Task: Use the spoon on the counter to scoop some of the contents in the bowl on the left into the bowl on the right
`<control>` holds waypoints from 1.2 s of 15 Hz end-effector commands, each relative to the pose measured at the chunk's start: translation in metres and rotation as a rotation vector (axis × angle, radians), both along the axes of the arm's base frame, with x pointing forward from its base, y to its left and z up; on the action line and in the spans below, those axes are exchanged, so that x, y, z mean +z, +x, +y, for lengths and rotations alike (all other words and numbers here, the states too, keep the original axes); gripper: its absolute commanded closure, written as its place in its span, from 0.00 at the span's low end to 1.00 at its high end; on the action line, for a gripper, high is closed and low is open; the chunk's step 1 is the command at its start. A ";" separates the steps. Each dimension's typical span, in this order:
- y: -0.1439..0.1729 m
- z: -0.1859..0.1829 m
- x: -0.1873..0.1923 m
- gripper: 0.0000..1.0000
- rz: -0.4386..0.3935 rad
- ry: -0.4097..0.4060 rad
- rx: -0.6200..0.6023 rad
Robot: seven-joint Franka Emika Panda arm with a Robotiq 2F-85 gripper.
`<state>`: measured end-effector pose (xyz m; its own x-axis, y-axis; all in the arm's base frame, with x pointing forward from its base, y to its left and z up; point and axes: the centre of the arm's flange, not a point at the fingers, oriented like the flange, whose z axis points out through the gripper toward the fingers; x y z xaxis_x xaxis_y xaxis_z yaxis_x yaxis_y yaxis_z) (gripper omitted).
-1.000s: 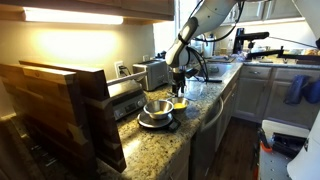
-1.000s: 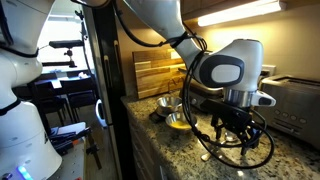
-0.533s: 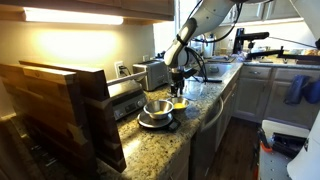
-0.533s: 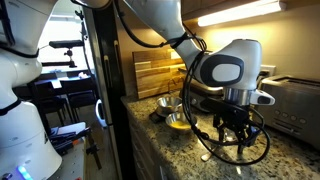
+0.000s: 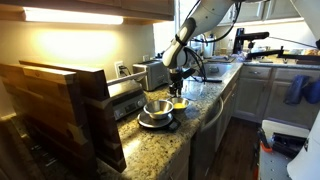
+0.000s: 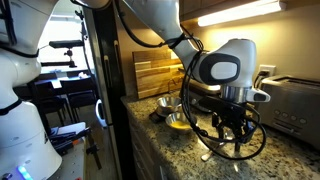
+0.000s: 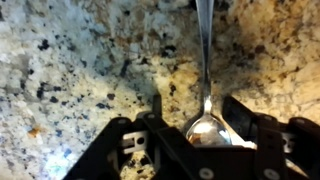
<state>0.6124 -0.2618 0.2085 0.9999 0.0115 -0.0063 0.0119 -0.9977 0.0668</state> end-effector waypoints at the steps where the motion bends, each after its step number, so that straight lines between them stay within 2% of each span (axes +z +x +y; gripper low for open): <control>1: -0.016 0.012 -0.005 0.34 0.044 -0.009 -0.021; 6: -0.019 0.020 -0.001 0.41 0.037 -0.005 -0.009; 8: -0.020 0.022 -0.001 0.48 0.039 -0.007 -0.006; 11: -0.021 0.026 0.000 0.53 0.043 -0.009 -0.003; 12: -0.022 0.026 0.000 0.50 0.045 -0.010 -0.002; 18: -0.029 0.033 0.003 0.51 0.048 -0.011 -0.003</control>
